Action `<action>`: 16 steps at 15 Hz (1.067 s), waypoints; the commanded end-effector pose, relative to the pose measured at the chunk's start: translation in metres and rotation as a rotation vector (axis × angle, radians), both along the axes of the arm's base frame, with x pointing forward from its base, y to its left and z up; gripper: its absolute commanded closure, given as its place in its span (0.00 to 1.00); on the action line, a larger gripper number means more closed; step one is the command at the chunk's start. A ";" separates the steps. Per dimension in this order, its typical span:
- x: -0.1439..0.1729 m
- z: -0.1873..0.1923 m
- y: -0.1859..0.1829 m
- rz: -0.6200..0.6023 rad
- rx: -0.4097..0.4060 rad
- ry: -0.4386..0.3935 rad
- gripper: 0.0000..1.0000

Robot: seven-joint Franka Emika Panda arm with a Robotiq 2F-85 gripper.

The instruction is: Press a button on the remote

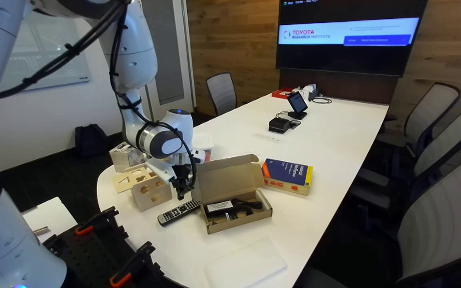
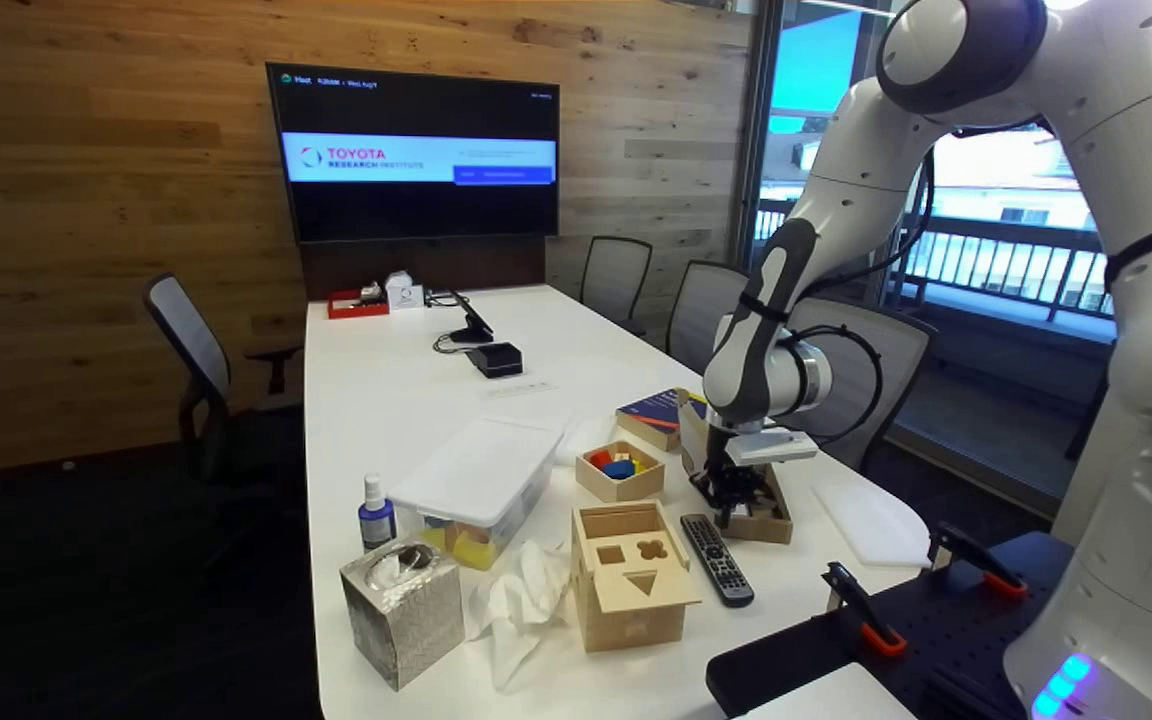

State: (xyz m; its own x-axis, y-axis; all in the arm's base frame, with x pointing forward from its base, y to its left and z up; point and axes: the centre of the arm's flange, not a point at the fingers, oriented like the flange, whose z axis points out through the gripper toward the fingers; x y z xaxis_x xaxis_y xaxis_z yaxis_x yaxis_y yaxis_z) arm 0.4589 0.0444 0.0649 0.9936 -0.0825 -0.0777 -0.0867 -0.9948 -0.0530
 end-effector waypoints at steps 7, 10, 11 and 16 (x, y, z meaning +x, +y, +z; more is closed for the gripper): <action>0.006 -0.042 -0.010 -0.033 0.058 0.004 1.00; 0.014 -0.048 -0.010 -0.031 0.062 0.004 1.00; 0.016 -0.049 -0.009 -0.029 0.065 0.004 1.00; 0.015 -0.052 -0.008 -0.043 0.069 0.012 1.00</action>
State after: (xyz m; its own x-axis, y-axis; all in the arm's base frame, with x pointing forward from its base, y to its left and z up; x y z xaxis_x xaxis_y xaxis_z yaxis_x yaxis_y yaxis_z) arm 0.4746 0.0376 0.0143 0.9884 -0.1168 -0.0971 -0.1266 -0.9868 -0.1012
